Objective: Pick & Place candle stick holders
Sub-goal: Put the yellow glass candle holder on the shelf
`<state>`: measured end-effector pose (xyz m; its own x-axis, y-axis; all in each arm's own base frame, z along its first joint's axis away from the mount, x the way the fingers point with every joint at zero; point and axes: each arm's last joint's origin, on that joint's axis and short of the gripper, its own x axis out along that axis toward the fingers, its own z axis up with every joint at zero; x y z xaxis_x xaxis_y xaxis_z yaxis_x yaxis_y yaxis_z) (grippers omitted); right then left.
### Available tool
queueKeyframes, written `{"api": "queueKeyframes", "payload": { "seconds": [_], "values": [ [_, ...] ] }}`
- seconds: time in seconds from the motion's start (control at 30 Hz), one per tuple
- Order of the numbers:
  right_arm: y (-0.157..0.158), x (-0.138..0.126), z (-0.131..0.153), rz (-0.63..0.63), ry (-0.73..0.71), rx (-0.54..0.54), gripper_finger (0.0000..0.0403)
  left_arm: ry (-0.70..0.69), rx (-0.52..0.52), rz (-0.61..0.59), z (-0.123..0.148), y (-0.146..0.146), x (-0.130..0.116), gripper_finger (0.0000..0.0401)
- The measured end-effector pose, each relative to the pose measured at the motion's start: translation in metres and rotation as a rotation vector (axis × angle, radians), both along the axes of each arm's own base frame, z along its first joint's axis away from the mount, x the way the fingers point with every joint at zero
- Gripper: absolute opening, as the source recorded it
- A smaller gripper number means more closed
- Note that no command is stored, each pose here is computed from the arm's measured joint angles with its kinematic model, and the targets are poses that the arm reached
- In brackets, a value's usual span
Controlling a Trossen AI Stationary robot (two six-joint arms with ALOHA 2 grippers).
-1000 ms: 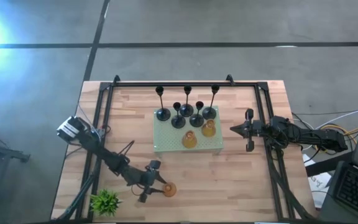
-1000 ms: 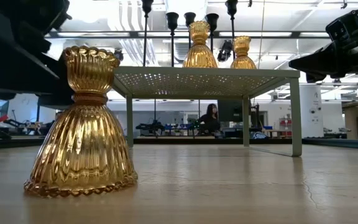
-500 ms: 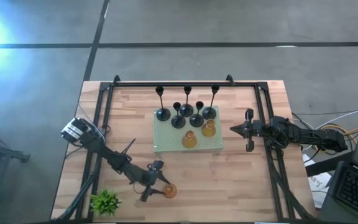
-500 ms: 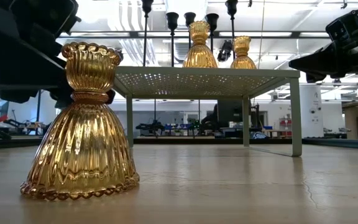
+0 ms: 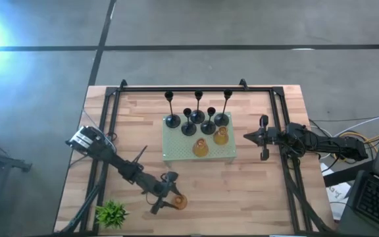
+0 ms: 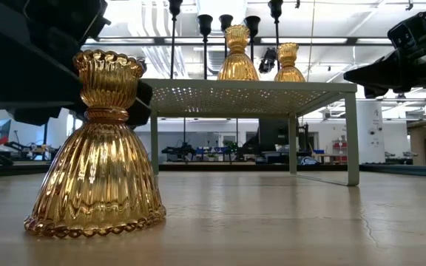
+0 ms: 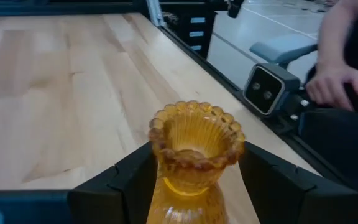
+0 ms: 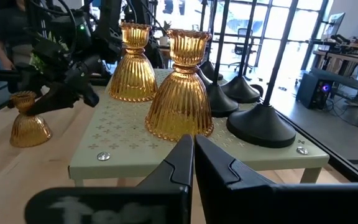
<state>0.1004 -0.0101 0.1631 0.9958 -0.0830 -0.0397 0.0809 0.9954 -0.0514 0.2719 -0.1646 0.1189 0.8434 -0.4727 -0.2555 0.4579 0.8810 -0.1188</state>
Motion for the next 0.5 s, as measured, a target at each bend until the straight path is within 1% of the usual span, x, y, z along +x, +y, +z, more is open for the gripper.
{"api": "queueKeyframes", "payload": {
  "seconds": [0.17,0.27,0.37,0.5],
  "values": [
    [0.0,0.0,0.0001,0.0,-0.001,0.0,0.0008,-0.001,-0.016,-0.034,0.0001,0.0014,0.005,0.0225],
    [0.0,0.0,0.0001,0.0,-0.001,0.0,0.0008,-0.007,-0.012,-0.038,0.0004,0.0012,0.005,0.0215],
    [0.0,0.0,0.0001,0.0,-0.001,0.0,0.0008,-0.018,-0.004,-0.039,0.0009,0.0016,0.0054,0.0188],
    [0.0,0.0,0.0001,0.0,-0.001,0.0,0.0008,-0.023,0.005,-0.043,0.0009,0.0024,0.0057,0.0139]
  ]
}}
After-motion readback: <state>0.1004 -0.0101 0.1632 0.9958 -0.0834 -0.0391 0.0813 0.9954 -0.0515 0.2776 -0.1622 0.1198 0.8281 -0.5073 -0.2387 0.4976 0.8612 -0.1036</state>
